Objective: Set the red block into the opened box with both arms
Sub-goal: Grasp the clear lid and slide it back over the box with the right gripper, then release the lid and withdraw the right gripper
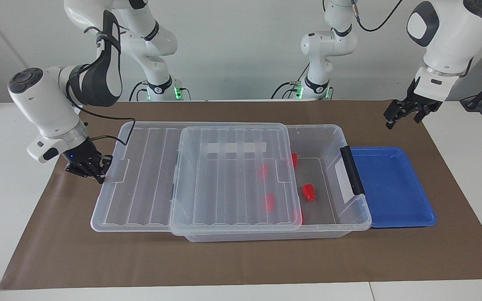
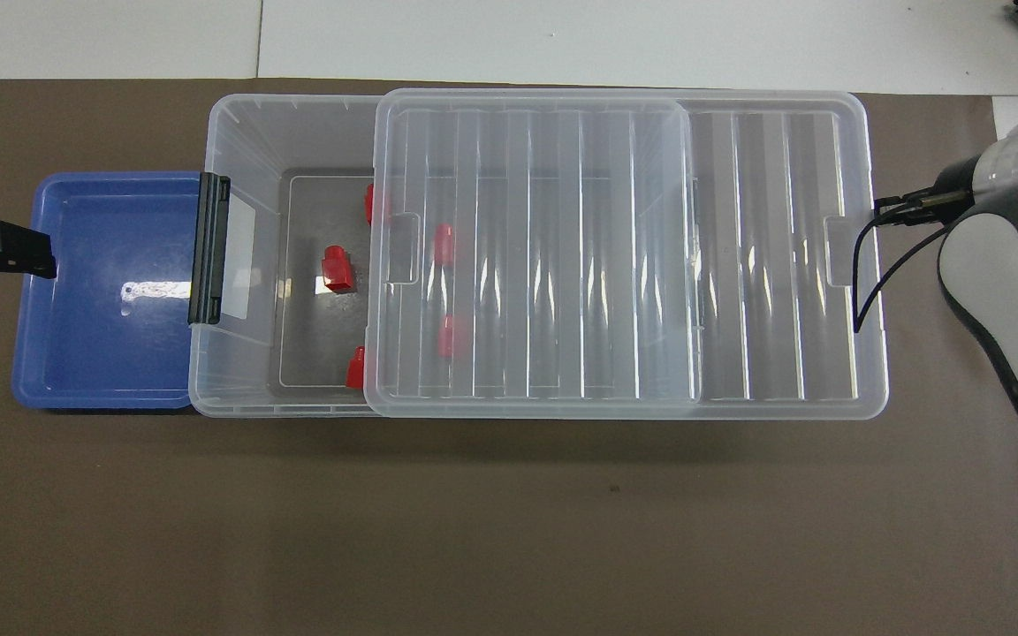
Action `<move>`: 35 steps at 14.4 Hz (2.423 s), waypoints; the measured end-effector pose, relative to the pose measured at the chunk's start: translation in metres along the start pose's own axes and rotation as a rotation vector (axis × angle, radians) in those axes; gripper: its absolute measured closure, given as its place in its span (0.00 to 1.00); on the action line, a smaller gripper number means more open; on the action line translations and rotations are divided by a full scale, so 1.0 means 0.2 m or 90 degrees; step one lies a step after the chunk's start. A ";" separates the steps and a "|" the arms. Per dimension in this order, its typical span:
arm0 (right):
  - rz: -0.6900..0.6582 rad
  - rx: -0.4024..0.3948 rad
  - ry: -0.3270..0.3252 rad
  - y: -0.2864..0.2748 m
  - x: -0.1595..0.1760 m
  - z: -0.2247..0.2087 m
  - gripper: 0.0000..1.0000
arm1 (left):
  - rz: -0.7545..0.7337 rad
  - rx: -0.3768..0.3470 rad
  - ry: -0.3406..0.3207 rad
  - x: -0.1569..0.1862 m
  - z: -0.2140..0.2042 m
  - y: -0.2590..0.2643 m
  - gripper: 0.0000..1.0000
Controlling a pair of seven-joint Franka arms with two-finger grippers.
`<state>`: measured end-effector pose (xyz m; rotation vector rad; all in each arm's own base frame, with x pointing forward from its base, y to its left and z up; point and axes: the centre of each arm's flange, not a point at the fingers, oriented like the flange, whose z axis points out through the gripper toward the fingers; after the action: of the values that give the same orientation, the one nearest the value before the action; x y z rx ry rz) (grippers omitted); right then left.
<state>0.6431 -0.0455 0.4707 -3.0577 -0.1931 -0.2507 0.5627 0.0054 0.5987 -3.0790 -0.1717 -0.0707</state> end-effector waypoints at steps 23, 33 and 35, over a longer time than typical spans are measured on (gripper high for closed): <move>0.068 0.083 -0.014 -0.77 0.06 0.07 0.99 | -0.002 -0.030 -0.004 0.00 0.00 0.03 0.00; 0.077 0.011 -0.004 -0.65 0.07 0.04 0.62 | -0.002 -0.030 -0.005 0.00 0.00 0.03 0.00; 0.106 -0.057 0.009 -0.60 0.07 -0.05 0.40 | -0.002 -0.030 -0.005 0.00 0.00 0.03 0.00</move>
<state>0.6402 0.0738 0.4889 -3.1349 0.0756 -0.2775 0.5625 -0.0005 0.5984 -3.1270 -0.1787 -0.0646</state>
